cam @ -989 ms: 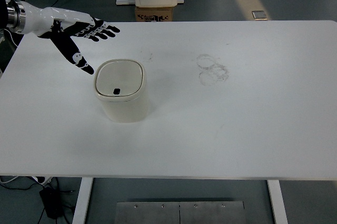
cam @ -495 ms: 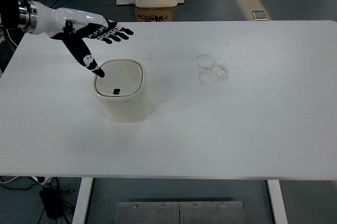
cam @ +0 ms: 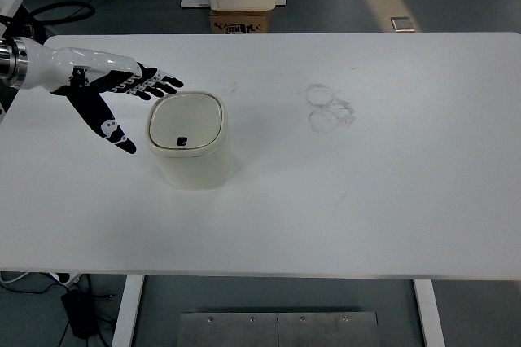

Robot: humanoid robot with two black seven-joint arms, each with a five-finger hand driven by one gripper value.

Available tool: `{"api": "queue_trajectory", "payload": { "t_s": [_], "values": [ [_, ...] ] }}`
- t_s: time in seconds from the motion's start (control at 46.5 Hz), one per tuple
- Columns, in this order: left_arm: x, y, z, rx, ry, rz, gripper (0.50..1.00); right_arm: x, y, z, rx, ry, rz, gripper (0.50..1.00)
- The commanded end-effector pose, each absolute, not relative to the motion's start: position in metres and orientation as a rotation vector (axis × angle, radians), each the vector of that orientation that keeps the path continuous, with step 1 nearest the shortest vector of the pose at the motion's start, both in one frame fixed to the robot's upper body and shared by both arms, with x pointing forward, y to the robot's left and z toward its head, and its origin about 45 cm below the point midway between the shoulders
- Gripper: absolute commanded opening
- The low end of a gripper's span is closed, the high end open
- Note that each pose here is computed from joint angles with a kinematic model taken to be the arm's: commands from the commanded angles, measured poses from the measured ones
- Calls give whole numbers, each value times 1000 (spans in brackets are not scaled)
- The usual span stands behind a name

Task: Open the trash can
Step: 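Lower the left hand fingers onto the trash can lid, then press down on the lid button with the left hand fingers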

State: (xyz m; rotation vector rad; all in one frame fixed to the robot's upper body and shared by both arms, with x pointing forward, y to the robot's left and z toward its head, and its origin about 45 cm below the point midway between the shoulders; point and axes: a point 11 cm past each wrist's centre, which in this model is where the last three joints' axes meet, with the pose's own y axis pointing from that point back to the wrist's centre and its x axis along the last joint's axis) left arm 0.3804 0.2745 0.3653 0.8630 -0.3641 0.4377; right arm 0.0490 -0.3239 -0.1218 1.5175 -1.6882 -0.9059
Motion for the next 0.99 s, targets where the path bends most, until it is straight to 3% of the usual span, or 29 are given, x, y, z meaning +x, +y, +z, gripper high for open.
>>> {"api": "queue_trajectory", "payload": {
  "t_s": [0.0, 0.581, 0.968],
  "values": [
    [377, 273, 358, 866, -350, 423, 1000, 49, -324, -122, 1519, -1688, -906, 991],
    [373, 241, 338, 837, -331, 334, 1000, 49, -324, -122, 1519, -1688, -906, 991],
    [373, 240, 337, 838, -328, 332, 1000, 49, -324, -122, 1519, -1688, -906, 991]
  ]
}}
